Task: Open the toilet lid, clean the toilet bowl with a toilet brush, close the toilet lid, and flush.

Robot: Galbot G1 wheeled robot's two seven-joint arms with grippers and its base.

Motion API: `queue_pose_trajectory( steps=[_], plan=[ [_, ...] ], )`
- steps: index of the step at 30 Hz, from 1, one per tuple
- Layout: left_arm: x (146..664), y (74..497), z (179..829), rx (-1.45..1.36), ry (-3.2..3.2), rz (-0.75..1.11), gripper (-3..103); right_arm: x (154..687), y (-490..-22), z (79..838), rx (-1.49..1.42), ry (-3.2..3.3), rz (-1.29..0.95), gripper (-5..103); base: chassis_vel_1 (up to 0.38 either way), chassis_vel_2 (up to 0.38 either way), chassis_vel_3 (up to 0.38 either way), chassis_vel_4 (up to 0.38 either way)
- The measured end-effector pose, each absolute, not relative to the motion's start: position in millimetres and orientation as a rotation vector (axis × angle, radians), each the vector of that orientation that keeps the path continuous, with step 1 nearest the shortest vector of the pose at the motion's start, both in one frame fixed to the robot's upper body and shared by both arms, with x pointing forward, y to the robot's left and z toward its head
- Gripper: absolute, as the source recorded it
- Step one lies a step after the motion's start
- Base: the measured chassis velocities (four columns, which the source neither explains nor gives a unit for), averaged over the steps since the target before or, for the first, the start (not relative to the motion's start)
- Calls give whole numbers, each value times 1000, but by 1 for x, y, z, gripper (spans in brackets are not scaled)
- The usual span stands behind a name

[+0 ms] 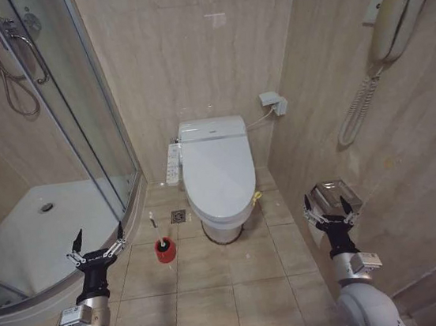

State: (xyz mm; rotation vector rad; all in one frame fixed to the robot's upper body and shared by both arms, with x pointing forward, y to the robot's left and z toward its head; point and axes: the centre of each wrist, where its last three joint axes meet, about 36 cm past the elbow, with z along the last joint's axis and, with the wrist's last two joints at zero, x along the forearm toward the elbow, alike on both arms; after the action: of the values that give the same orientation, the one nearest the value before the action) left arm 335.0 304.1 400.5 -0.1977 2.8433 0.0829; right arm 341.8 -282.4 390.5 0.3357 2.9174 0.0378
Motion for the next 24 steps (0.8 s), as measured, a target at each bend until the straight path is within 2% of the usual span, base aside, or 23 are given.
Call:
queue_pose_trajectory(
  steps=[24],
  plan=[
    [335,304,400,-198,2844,83,100,342,-282,390,336,2918,38,100,-1,1,2,-2]
  ],
)
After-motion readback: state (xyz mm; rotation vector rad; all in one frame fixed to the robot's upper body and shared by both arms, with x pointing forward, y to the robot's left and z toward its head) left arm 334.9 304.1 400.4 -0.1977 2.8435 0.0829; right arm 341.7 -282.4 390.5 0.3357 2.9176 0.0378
